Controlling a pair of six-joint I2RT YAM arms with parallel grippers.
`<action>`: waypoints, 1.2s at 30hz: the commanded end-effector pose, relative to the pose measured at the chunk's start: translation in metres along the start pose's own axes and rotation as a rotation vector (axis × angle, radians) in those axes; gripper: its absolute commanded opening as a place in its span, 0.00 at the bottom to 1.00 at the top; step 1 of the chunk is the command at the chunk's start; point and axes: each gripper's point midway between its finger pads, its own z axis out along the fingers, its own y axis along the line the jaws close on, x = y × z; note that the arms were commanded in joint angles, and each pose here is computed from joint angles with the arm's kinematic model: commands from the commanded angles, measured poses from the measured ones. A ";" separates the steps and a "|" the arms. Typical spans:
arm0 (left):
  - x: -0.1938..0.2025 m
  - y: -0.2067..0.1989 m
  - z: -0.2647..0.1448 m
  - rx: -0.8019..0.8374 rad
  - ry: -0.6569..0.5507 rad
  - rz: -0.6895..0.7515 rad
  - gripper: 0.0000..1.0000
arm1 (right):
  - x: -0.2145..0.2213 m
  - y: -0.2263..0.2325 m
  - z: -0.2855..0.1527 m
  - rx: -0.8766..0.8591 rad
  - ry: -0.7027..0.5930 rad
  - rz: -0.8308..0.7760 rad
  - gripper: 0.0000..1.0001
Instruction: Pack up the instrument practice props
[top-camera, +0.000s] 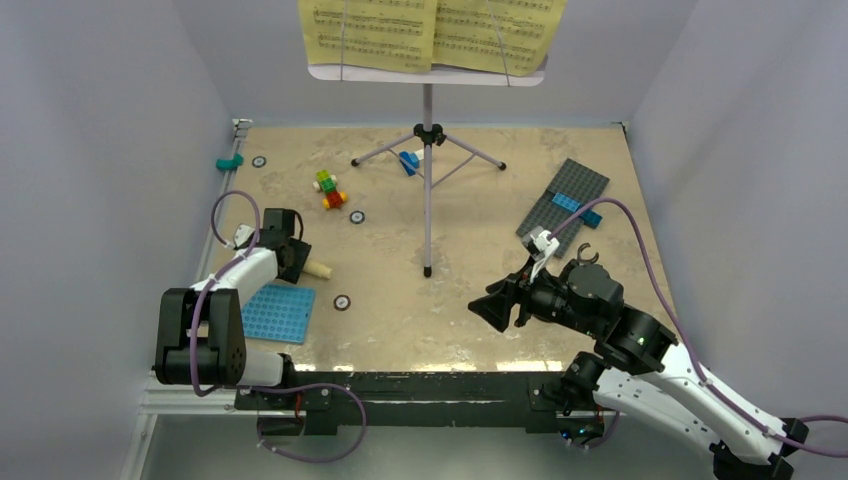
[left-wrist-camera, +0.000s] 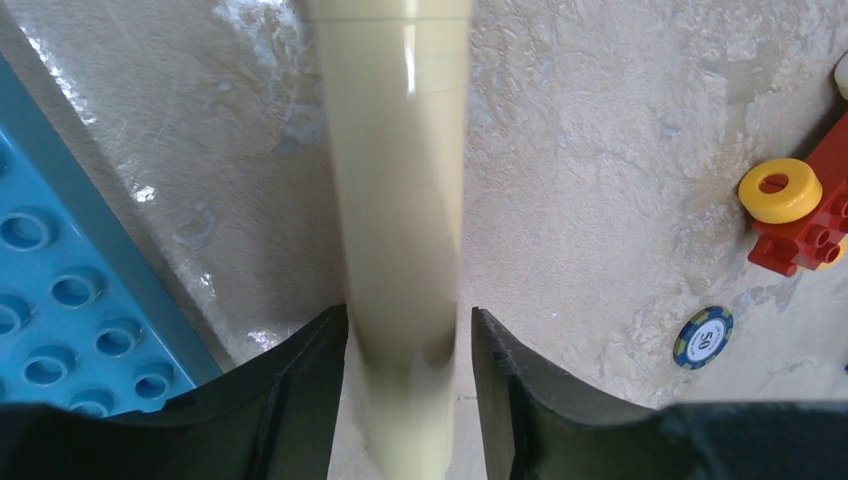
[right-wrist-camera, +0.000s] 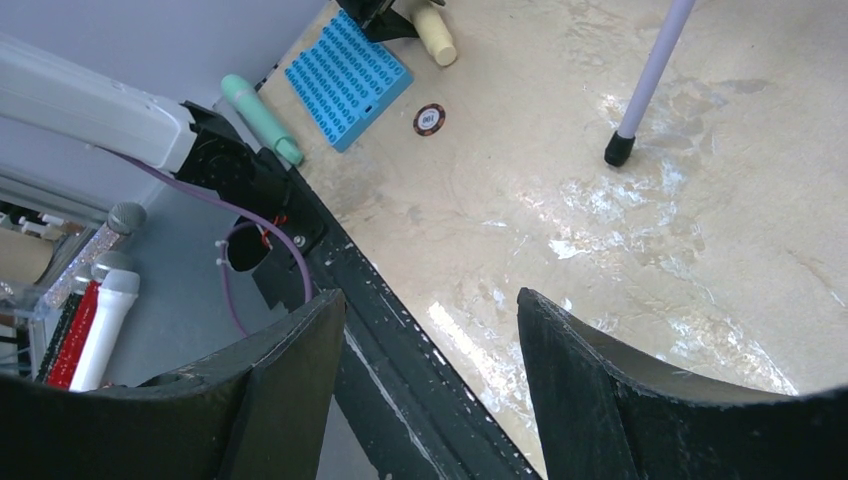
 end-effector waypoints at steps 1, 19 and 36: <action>0.011 0.007 -0.003 -0.017 0.063 0.025 0.57 | -0.005 -0.002 -0.001 0.017 -0.024 0.001 0.68; 0.011 0.025 -0.012 -0.023 0.048 0.043 0.54 | -0.005 -0.002 -0.004 0.016 -0.027 -0.005 0.68; -0.004 0.008 -0.043 0.070 0.012 0.020 0.72 | -0.005 -0.005 -0.007 0.032 -0.034 0.000 0.68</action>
